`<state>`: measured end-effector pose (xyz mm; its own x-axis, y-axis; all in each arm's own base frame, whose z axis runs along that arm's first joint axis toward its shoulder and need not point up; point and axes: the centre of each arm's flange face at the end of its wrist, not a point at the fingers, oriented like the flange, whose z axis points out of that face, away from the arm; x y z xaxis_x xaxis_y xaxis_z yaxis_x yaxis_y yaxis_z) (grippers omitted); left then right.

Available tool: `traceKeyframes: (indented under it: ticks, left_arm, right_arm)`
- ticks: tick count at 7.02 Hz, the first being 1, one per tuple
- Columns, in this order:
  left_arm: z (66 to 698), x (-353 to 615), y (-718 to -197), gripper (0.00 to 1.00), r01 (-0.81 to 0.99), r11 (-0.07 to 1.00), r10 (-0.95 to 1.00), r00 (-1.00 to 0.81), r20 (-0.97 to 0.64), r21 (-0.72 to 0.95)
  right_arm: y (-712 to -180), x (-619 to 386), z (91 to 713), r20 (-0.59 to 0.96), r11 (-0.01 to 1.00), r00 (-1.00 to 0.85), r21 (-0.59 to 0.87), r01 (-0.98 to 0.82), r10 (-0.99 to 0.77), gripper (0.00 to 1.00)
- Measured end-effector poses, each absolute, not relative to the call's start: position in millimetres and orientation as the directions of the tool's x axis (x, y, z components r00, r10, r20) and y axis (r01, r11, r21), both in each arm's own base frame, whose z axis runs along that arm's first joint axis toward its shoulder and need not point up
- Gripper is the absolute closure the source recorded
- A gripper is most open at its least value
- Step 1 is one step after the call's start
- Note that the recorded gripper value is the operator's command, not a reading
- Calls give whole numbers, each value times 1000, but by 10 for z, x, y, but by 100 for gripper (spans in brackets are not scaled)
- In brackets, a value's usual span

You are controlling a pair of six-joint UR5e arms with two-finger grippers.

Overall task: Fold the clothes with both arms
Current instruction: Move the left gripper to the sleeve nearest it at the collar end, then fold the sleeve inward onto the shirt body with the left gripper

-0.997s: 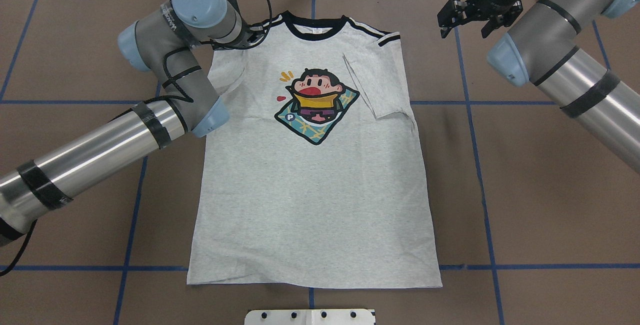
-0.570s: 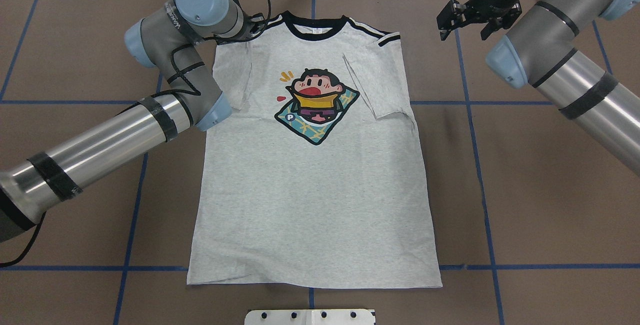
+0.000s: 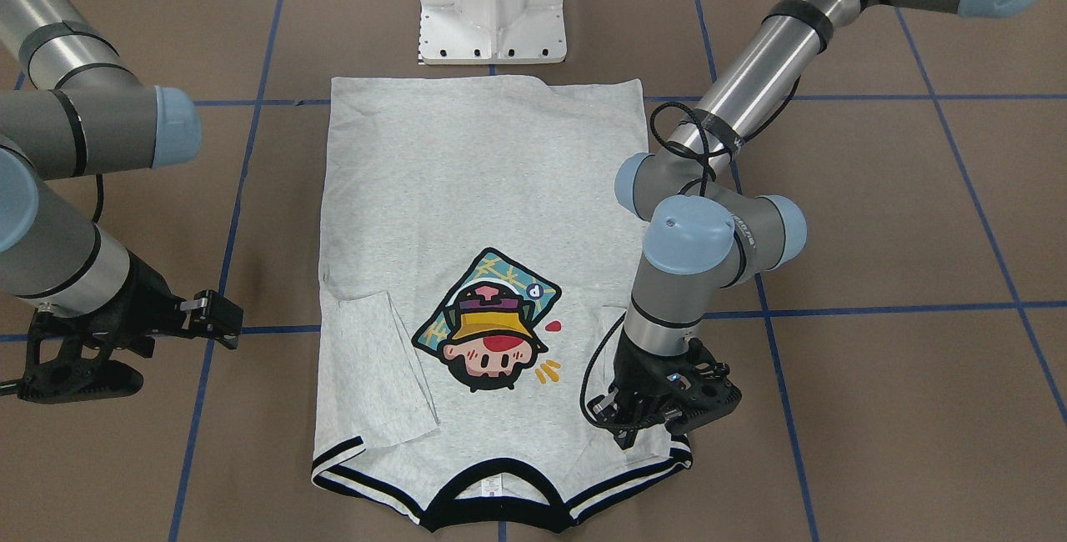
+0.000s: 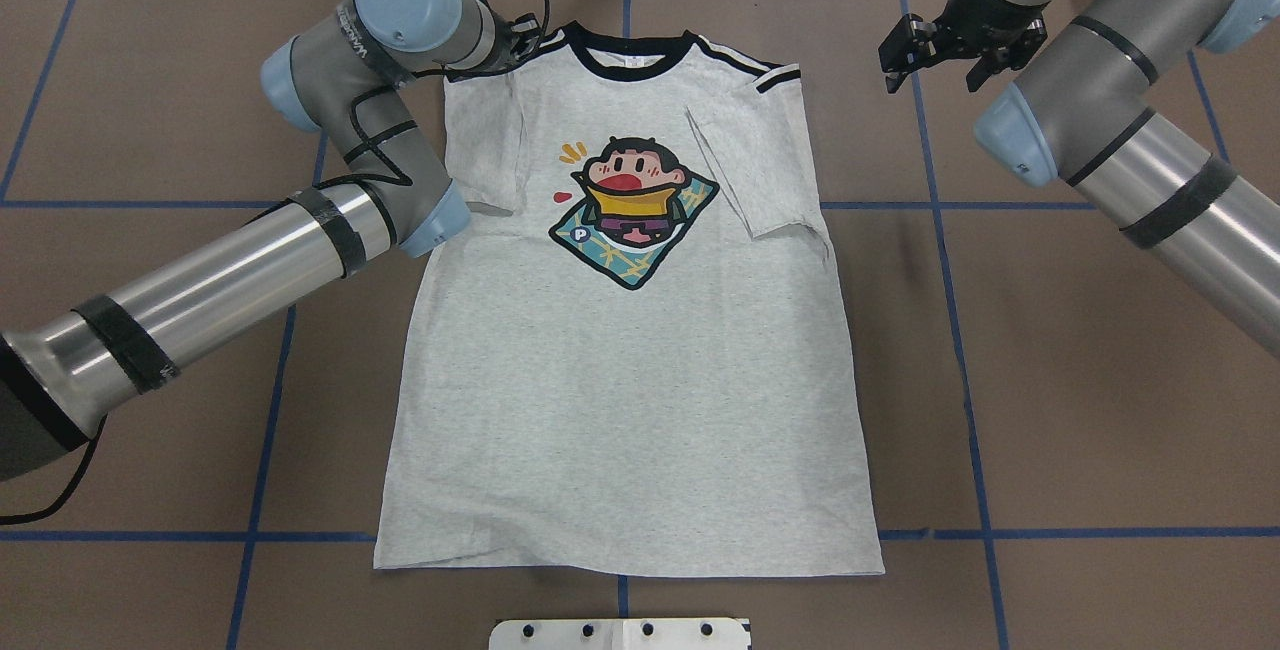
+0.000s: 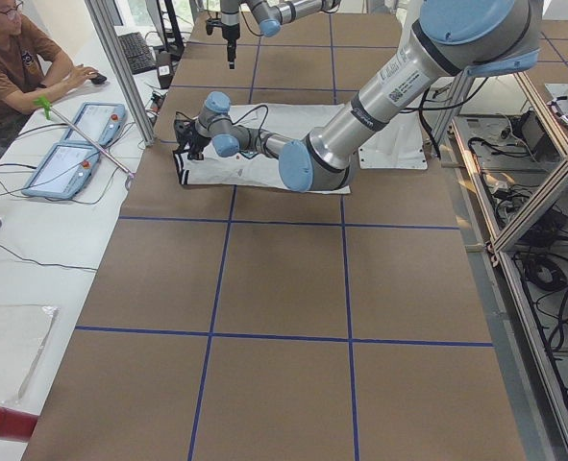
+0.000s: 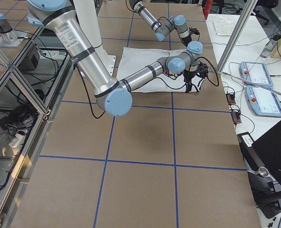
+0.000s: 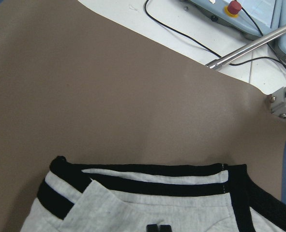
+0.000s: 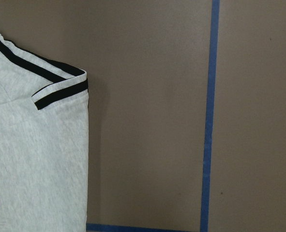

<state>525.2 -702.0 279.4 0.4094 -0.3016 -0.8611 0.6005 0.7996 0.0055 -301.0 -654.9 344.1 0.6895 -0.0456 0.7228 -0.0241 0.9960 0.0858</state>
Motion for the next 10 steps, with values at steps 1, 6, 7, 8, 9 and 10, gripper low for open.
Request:
traceKeyframes:
  ticks: [1, 6, 7, 8, 9, 10]
  left_arm:
    - [2811, 5315, -6989, 100, 599, 801, -297, 412, -862, 11]
    - [2623, 5298, -6858, 1, 566, 823, -234, 402, -885, 40]
    - [2693, 5201, -6687, 1, 516, 856, -202, 396, -895, 35]
    - [2830, 5038, -6459, 1, 468, 883, -169, 393, -904, 38]
    - [2871, 4864, -6237, 1, 436, 899, -150, 390, -909, 39]
    - [2788, 4762, -6047, 1, 408, 912, -142, 390, -910, 33]
  right_arm:
    - [-6536, -3036, 3452, 722, 996, 691, 83, -22, -45, 0]
    - [-6514, -3101, 3483, 719, 997, 694, 79, -15, -47, 0]
    - [-6513, -3105, 3489, 718, 997, 694, 78, -14, -47, 0]
    - [-6511, -3109, 3492, 718, 997, 694, 78, -14, -47, 0]
    - [-6512, -3110, 3491, 718, 997, 694, 78, -14, -46, 0]
    - [-6511, -3115, 3487, 719, 997, 694, 77, -14, -46, 0]
